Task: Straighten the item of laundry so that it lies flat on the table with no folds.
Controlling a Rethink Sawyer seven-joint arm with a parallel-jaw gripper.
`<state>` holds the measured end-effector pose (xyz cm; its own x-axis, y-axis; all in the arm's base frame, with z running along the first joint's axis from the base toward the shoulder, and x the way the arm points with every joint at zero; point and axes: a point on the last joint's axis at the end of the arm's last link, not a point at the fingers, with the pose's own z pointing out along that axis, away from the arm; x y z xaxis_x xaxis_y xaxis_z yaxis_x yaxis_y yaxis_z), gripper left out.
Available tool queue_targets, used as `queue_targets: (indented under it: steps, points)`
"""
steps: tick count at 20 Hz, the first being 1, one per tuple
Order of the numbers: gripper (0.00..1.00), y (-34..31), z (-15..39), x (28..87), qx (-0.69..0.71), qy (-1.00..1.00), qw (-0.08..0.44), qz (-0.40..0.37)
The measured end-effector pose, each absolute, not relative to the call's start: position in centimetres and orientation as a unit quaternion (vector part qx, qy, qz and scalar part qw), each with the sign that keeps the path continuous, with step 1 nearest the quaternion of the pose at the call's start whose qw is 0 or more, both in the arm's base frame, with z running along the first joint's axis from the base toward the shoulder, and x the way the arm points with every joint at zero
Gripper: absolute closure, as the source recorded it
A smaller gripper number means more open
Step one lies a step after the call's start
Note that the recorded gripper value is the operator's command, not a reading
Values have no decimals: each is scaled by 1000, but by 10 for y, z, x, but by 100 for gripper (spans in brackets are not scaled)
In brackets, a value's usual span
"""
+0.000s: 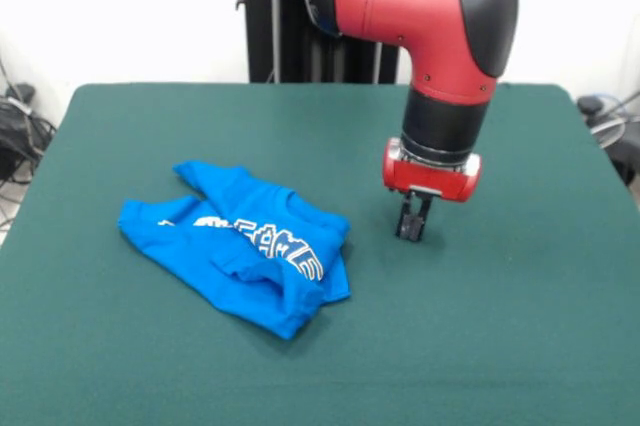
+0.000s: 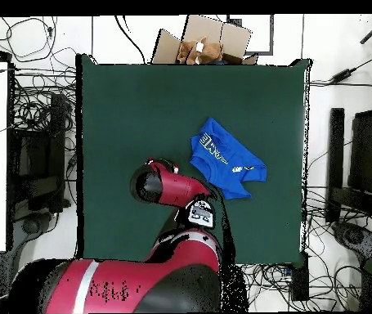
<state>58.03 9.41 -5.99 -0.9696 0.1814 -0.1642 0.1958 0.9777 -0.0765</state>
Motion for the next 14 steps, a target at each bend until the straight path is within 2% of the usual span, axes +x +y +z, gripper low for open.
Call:
queue_targets:
  steps: [14]
  points:
    - [100,80,-59,585,103,992,73,-12]
